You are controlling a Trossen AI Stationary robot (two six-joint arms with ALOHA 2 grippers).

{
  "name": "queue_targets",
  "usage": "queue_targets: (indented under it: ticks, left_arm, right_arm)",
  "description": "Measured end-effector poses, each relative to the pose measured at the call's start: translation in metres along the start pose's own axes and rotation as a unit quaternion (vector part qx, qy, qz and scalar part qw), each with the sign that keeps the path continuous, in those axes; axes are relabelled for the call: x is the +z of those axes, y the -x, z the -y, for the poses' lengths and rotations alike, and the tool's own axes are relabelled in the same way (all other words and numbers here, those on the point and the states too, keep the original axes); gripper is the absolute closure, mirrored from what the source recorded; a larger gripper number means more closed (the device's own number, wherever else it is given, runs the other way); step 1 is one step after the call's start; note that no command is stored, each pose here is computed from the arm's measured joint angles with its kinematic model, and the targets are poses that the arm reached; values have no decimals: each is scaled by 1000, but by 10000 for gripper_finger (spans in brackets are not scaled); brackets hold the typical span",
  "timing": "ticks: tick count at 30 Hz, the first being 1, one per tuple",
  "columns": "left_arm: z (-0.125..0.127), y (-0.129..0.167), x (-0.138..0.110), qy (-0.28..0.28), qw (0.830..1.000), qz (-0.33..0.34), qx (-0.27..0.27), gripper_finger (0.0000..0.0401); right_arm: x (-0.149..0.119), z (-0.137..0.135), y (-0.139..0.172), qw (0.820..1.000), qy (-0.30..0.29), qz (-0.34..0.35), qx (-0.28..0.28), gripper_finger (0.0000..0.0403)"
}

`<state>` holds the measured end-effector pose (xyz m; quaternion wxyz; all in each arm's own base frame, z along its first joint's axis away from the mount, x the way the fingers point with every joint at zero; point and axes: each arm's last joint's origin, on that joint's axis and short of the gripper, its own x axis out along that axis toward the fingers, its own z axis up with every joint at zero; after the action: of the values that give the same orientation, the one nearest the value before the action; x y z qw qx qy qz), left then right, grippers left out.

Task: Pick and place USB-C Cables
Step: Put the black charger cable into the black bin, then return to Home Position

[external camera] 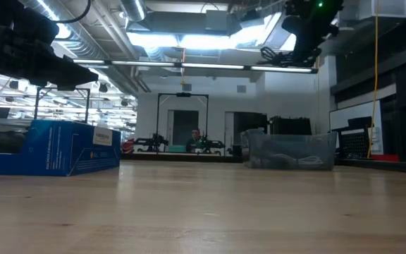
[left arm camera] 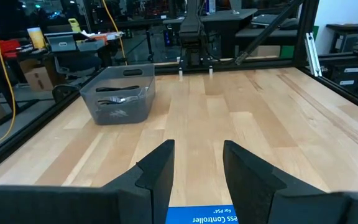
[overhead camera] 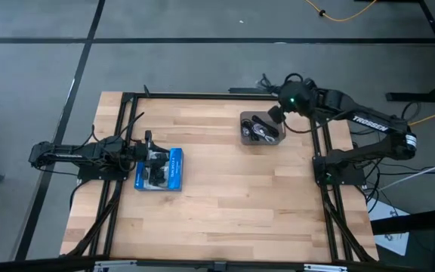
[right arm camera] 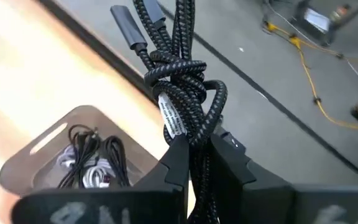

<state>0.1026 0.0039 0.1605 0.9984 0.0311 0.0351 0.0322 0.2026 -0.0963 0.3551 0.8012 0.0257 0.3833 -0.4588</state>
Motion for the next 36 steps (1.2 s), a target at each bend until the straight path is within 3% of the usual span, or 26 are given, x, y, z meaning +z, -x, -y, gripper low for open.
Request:
queue_targets:
  ticks: [5, 7, 13, 24, 30, 36]
  left_arm:
    - [0, 0, 0, 0, 1000, 0, 0, 271]
    - [0, 0, 0, 0, 1000, 0, 0, 271]
    - [0, 0, 0, 0, 1000, 0, 0, 271]
    - [0, 0, 0, 0, 1000, 0, 0, 271]
    - [0, 0, 0, 0, 1000, 0, 0, 271]
    - [0, 0, 0, 0, 1000, 0, 0, 271]
  right_arm:
    - [-1, -3, -15, 991, 76, -42, 97, 361]
    - [-2, -8, -24, 987, 77, -56, 126, 361]
    - [-26, -20, -61, 981, 106, -99, 126, 361]
    - [-83, -39, -100, 973, 130, -125, 141, 357]
    - [-97, -43, -110, 976, 124, -114, 141, 267]
    - [-84, -41, -105, 979, 115, -95, 142, 211]
